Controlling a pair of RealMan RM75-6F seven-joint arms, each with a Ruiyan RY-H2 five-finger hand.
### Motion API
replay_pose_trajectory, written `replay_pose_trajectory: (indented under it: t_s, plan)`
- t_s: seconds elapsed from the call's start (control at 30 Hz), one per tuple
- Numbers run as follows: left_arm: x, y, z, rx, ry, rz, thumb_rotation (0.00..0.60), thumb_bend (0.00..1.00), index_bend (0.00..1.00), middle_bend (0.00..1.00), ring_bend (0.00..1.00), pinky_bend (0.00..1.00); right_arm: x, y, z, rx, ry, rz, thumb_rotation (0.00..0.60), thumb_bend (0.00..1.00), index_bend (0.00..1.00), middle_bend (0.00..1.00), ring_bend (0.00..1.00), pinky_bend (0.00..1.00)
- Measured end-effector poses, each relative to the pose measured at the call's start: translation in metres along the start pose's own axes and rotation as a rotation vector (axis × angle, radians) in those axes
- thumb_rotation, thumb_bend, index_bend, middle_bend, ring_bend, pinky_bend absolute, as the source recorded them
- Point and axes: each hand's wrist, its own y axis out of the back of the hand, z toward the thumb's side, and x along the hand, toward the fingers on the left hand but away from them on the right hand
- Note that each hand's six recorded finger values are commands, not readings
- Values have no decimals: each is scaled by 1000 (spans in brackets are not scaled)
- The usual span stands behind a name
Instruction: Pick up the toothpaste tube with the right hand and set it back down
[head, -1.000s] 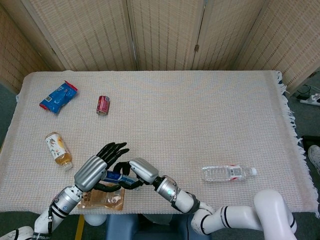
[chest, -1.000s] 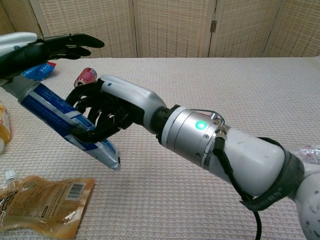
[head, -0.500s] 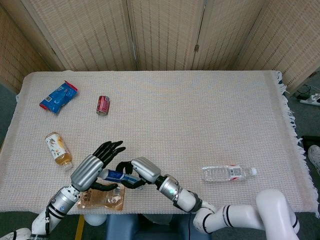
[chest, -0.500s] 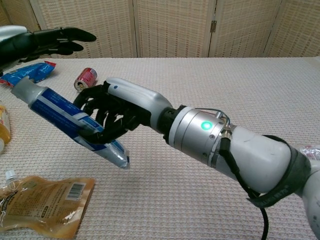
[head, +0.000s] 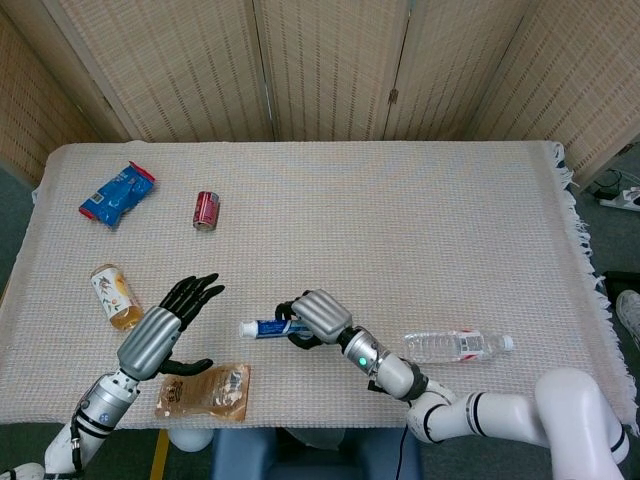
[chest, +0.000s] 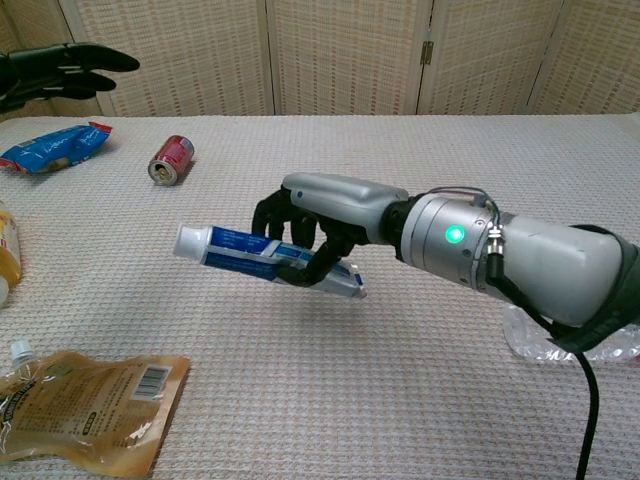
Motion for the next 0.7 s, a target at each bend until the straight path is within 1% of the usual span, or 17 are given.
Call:
replay_pose_trajectory:
  t_s: [0.07, 0.1, 0.13, 0.17, 0.23, 0.27, 0.33, 0.4, 0.5, 0.57, 0.6, 0.63, 0.67, 0.7]
  plan:
    - [-2, 1, -2, 3, 8, 2, 1, 112, 42, 30, 0, 0, -2, 1, -9, 79, -34, 13, 600, 875, 490, 391, 405, 300]
    - [-3, 1, -3, 5, 14, 2, 1, 112, 42, 30, 0, 0, -3, 0, -13, 107, -50, 20, 600, 875, 425, 346, 375, 281]
    - [-3, 1, -4, 7, 19, 2, 1, 111, 41, 30, 0, 0, -4, 0, -18, 137, -73, 31, 600, 875, 337, 289, 334, 260]
    - [-4, 2, -5, 9, 24, 2, 1, 111, 41, 30, 0, 0, -5, 0, -21, 155, -90, 39, 600, 875, 273, 247, 301, 244]
    - [-6, 3, -8, 15, 36, 4, 1, 112, 40, 30, 0, 0, -7, -1, -28, 180, -125, 56, 600, 871, 118, 137, 204, 193]
    - [-6, 3, -9, 17, 42, 5, 1, 112, 39, 30, 0, 0, -7, -1, -30, 187, -138, 62, 600, 867, 64, 100, 170, 172]
    - [-7, 4, -12, 21, 54, 7, 1, 112, 40, 30, 0, 0, -6, 1, -33, 195, -153, 66, 600, 863, 21, 71, 144, 156]
    - [-9, 6, -18, 26, 72, 7, 1, 111, 41, 30, 0, 0, -3, 6, -33, 195, -155, 55, 600, 864, 19, 69, 149, 156]
    - [-11, 10, -29, 38, 105, 11, 1, 111, 42, 30, 0, 0, 6, 20, -37, 188, -162, 14, 600, 863, 19, 79, 175, 159]
    - [-13, 13, -36, 48, 130, 18, 4, 113, 40, 30, 4, 0, 16, 33, -41, 179, -171, -27, 600, 863, 27, 125, 206, 164]
    - [-15, 16, -41, 56, 149, 24, 19, 113, 39, 30, 7, 0, 22, 39, -44, 175, -177, -46, 600, 863, 48, 152, 220, 165]
    - [-16, 18, -45, 63, 164, 29, 58, 114, 37, 30, 11, 0, 30, 47, -48, 173, -187, -71, 600, 863, 90, 181, 235, 168]
    - [-17, 20, -49, 73, 181, 35, 140, 114, 41, 30, 16, 0, 37, 53, -52, 173, -195, -89, 600, 863, 127, 199, 245, 172]
    - [-19, 23, -55, 84, 203, 43, 251, 115, 45, 32, 22, 0, 45, 59, -55, 174, -204, -107, 600, 863, 184, 226, 266, 182]
